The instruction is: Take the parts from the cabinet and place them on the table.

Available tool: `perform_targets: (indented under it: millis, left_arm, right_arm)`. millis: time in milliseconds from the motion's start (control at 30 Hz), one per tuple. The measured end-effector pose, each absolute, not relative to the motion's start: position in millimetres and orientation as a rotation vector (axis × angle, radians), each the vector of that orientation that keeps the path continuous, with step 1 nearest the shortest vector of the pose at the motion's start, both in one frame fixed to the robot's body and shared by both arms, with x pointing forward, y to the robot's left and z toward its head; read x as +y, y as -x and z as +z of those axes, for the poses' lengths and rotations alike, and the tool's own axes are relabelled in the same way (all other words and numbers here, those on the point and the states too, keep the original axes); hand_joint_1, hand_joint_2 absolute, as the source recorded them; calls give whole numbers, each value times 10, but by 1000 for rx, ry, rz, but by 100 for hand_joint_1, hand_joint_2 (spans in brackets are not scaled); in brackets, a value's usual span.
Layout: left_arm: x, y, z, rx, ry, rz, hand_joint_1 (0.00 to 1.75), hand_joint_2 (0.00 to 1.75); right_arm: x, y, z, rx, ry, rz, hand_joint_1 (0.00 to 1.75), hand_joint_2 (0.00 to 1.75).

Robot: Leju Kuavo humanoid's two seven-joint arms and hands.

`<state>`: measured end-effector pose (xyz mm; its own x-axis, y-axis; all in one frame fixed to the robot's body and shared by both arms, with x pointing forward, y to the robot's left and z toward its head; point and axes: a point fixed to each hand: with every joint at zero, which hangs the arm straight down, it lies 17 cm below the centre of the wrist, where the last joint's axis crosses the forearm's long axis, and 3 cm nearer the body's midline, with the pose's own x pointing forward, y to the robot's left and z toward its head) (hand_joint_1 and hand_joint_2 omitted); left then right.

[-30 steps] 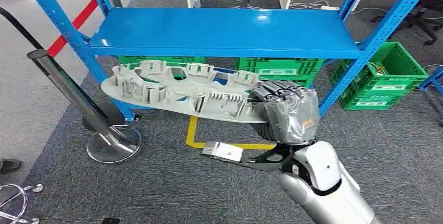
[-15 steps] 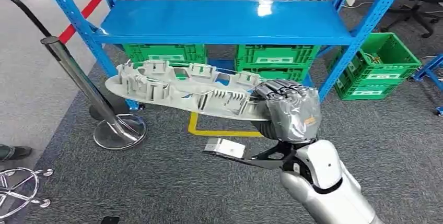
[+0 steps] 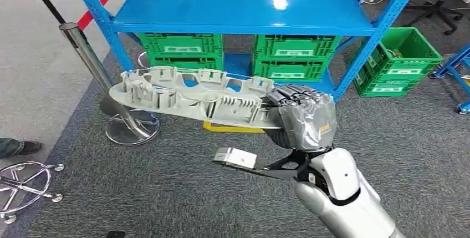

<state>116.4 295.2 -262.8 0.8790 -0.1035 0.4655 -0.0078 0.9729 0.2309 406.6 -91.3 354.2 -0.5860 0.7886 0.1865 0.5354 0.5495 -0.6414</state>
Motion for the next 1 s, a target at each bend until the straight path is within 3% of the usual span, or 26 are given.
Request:
perform_targets:
  millis: [1000]
  left_arm:
    - [2937, -1204, -2614, -506, -236, -26, 0, 175]
  right_arm:
    - [-879, -4116, 3510, -2323, 1065, 756, 175, 175]
